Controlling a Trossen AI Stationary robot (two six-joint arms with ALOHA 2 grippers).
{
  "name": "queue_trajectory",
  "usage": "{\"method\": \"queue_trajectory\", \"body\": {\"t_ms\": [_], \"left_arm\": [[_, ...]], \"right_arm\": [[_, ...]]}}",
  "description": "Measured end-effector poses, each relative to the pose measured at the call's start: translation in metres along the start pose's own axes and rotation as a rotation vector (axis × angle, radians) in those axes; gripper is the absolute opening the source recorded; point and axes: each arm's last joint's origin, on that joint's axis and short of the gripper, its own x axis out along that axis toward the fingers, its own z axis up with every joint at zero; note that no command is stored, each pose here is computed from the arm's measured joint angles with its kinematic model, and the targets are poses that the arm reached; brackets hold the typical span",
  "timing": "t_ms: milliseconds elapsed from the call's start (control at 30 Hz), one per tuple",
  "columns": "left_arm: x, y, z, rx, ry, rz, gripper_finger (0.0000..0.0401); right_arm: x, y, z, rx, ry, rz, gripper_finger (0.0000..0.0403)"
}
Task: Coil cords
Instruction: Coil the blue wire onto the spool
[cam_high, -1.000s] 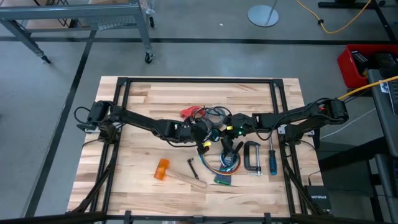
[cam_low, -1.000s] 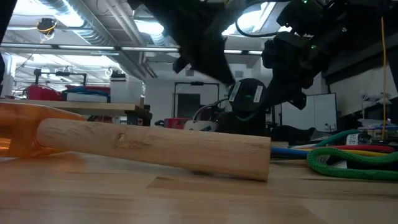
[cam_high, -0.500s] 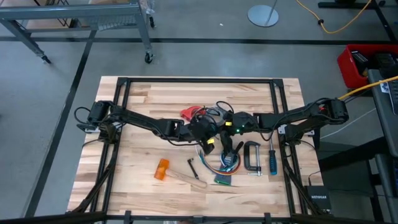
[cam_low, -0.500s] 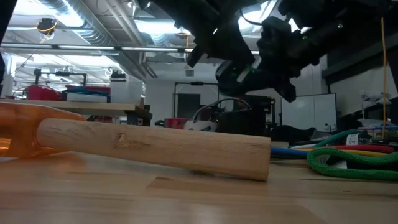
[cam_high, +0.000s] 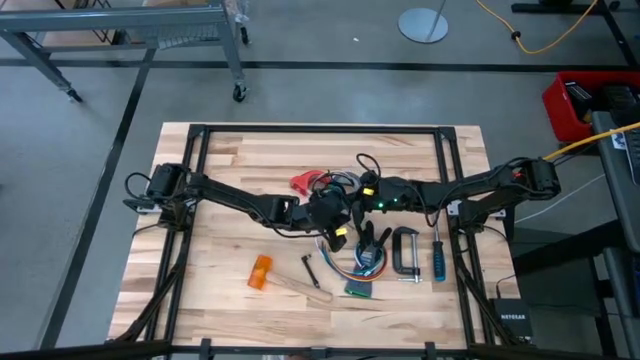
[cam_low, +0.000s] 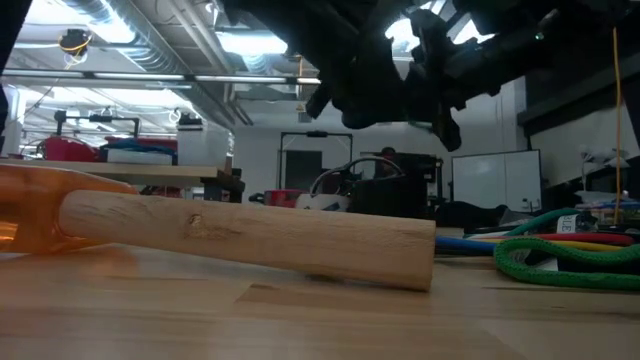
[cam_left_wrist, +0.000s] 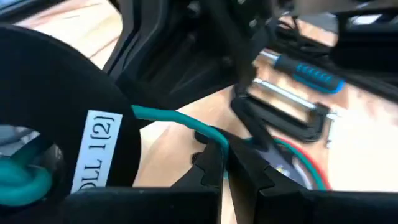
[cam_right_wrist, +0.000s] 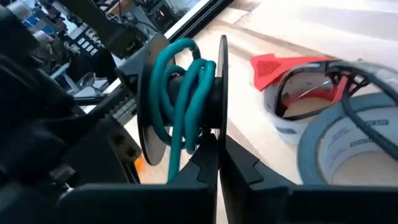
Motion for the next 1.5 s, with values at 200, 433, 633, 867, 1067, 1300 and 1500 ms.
{"method": "queue_trajectory", "body": {"t_ms": [200,433,633,867,1067,1300,1500], "left_arm": [[-0.005,-0.003,-0.014,0.057,0.111,0.032,0.0001],[-0.013,-0.011,-0.029,0.242,0.199,0.057,0.0001],[-0.022,-0.013,-0.041,0.37,0.259,0.148,0.0001],[-0.031,-0.022,-0.051,0.468,0.261,0.225,0.0001],[-0.036,-0.028,-0.055,0.516,0.229,0.268,0.0001],[-0.038,-0.032,-0.05,0.592,0.109,0.395,0.0001],[-0.035,-0.037,-0.042,0.596,0.028,0.382,0.0001]], "right_arm": [[0.0,-0.002,0.0,-0.035,0.028,0.01,0.0005],[0.0,0.0,-0.004,-0.039,0.129,0.098,0.0005],[-0.002,0.003,-0.008,-0.057,0.26,0.249,0.0005],[-0.004,0.002,-0.015,-0.047,0.406,0.309,0.0005],[-0.007,-0.006,-0.025,-0.052,0.521,0.229,0.0005],[-0.008,-0.005,-0.026,-0.048,0.548,0.264,0.0005],[-0.008,-0.005,-0.027,-0.073,0.562,0.283,0.0005]]}}
